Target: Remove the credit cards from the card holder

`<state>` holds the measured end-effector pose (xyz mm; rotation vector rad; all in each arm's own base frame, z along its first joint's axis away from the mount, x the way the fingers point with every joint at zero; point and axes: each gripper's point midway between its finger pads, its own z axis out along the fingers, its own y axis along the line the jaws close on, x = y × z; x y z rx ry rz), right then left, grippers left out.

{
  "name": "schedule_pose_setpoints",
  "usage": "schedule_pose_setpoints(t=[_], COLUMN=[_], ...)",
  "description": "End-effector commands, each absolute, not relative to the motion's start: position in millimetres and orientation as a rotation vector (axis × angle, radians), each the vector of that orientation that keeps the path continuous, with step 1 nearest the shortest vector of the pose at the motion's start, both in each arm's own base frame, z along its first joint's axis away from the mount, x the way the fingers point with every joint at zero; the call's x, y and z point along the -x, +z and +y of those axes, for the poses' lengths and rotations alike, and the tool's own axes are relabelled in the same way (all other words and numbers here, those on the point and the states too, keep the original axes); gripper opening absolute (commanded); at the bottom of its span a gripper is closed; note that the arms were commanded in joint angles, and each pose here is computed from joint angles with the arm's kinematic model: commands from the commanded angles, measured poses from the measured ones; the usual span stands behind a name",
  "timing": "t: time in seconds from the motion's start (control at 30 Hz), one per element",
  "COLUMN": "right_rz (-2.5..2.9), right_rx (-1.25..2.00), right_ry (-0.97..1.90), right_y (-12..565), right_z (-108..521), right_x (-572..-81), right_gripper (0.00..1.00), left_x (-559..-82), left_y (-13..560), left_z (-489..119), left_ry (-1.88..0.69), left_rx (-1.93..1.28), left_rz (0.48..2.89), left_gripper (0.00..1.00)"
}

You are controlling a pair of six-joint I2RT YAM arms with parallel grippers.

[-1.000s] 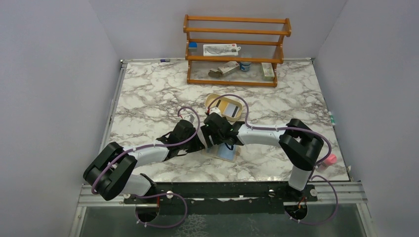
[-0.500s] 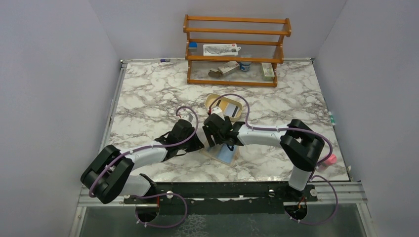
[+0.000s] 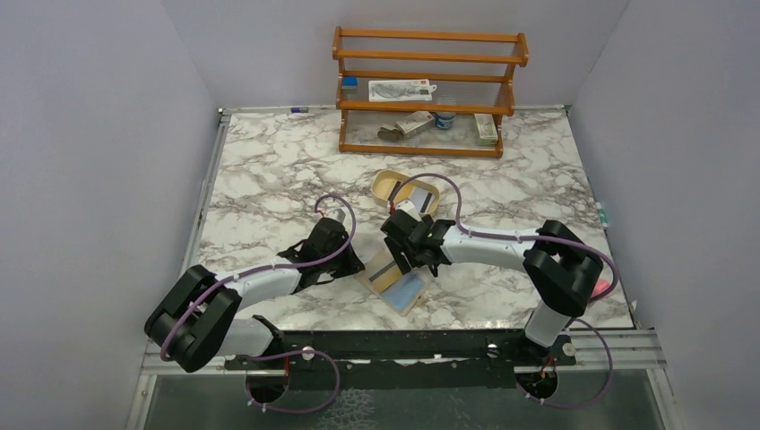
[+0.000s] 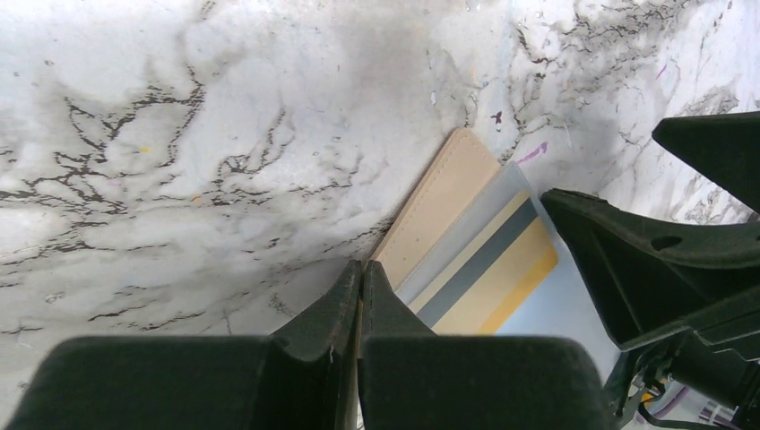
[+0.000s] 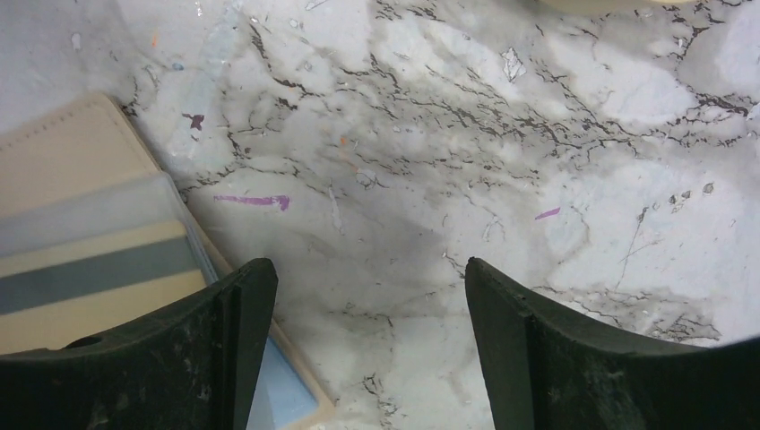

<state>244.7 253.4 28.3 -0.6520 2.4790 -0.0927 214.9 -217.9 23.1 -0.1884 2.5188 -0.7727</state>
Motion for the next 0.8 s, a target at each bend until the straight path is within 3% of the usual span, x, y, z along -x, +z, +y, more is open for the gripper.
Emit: schedule_pose_setpoints(t=[0.0,0.27,0.53,0.77], right_rz=[2.52,2.477,2.409,2.293], right_rx=[0.729,0.734,0.666,0.585], right_ry=[-0.115,0.047,0.108,0.593], right_y=[25.6,43.0,77.9,139.6], right_z=[240.7,277.0,271.7,306.4], right_x=[-230.9,-241.6,-244.7,-241.2], right_gripper=[0.82,0.82,0.83,0.85], left_x=[-211.6,-209.6,-207.0,-201.4], left_y=[11.0,8.8,4.9,0.5], left_z=[-202.5,-200.6,-197.1,-193.9], left_ry=[-0.686,-0.685,-0.685,-0.71], left_rx=[0.211,0.23,0.299,0.4], left_rz=[2.543,2.548,2.551,2.541], left_gripper=[0.0,0.0,0.0,0.0])
